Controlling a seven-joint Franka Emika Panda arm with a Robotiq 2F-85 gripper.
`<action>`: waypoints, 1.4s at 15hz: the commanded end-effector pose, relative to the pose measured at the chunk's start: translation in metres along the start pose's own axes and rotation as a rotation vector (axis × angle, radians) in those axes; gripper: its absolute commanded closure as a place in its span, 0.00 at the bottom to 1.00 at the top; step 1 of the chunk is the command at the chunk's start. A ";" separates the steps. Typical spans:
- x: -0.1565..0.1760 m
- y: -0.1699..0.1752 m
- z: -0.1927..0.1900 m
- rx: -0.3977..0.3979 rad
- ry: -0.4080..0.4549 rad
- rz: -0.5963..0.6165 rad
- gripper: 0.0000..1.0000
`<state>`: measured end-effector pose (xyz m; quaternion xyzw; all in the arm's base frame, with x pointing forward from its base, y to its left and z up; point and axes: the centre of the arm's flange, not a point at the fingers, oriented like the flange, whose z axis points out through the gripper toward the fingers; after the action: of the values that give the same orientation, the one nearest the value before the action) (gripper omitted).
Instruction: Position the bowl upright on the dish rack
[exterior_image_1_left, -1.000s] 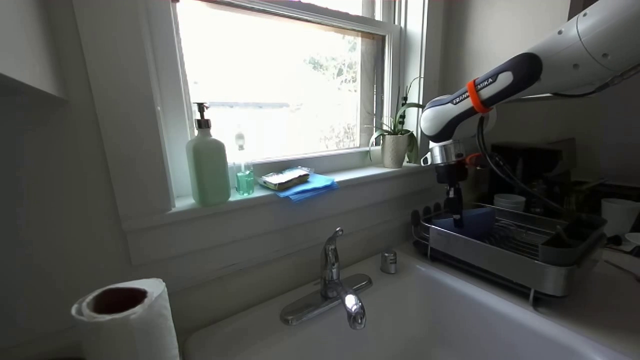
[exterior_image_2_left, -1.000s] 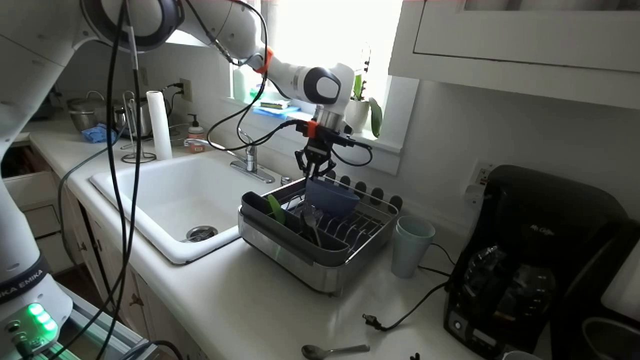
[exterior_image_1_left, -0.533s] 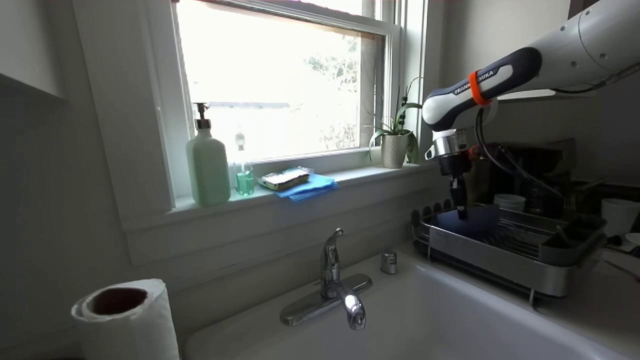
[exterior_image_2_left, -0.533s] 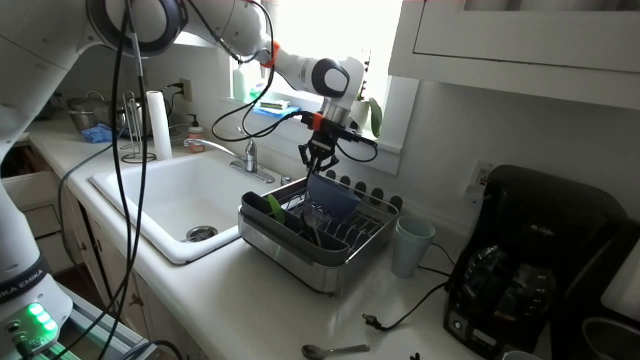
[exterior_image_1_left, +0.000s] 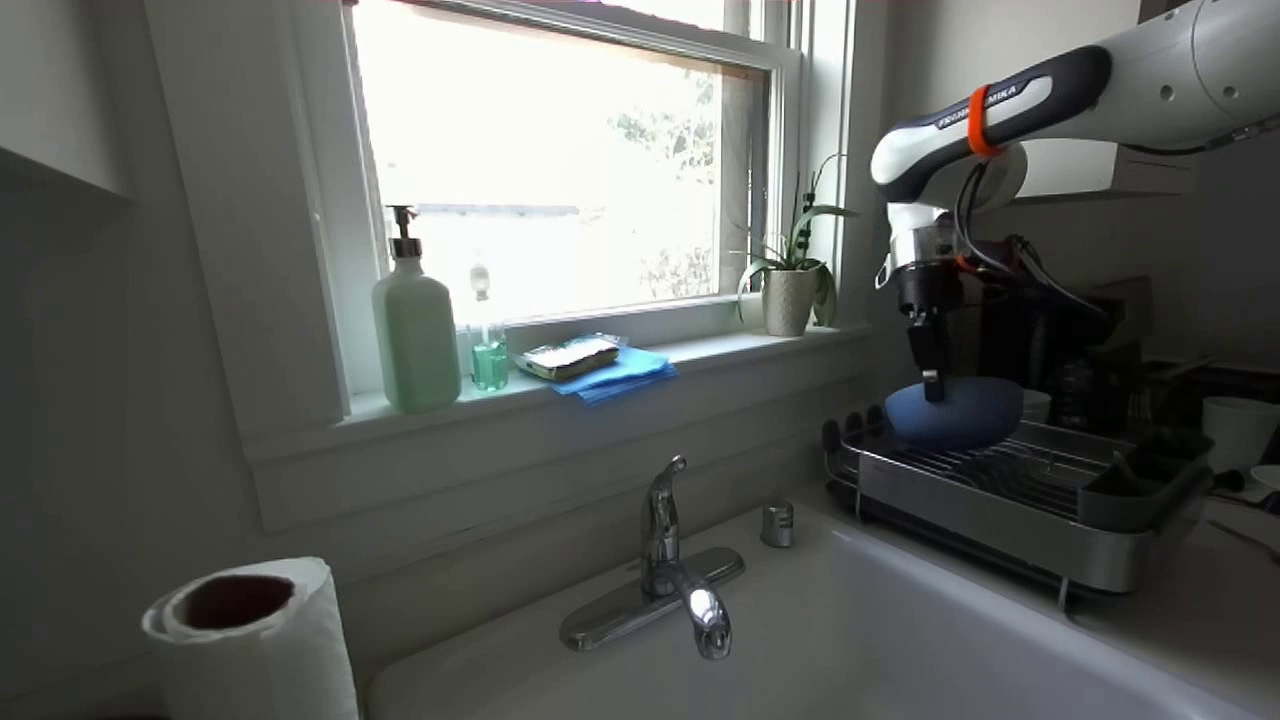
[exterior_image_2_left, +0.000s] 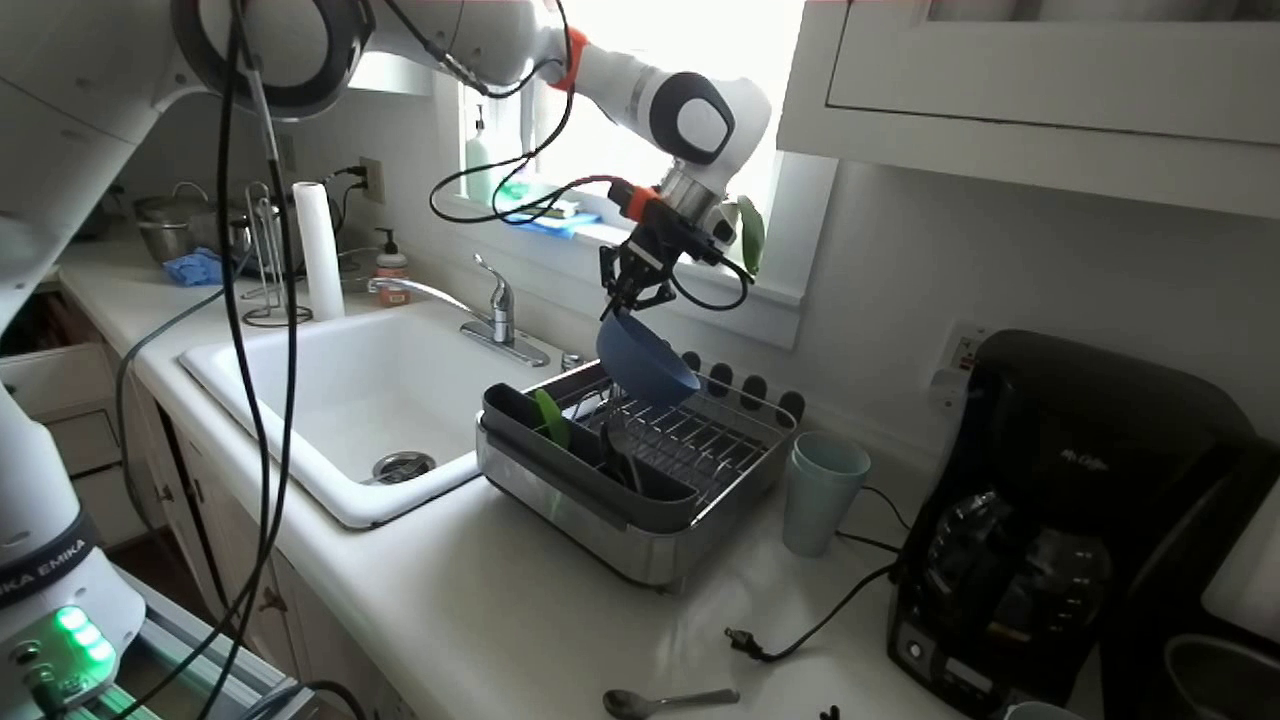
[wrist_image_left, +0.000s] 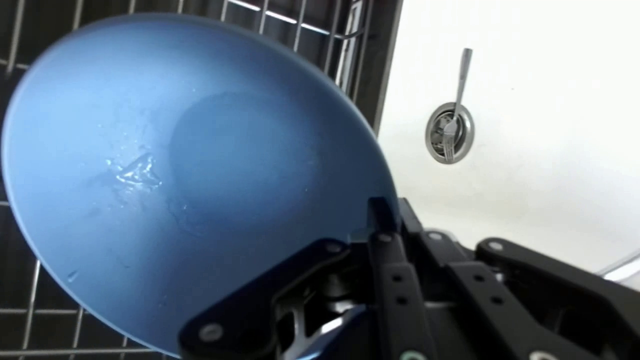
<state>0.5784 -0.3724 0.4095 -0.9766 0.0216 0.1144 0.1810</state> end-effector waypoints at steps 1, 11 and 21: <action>0.002 0.000 -0.008 0.156 0.022 0.095 0.99; -0.010 0.022 0.028 0.490 0.077 0.240 0.99; -0.021 0.052 0.048 0.717 0.128 0.227 0.99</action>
<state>0.5409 -0.4123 0.3611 -0.8698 0.1868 0.0648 0.4520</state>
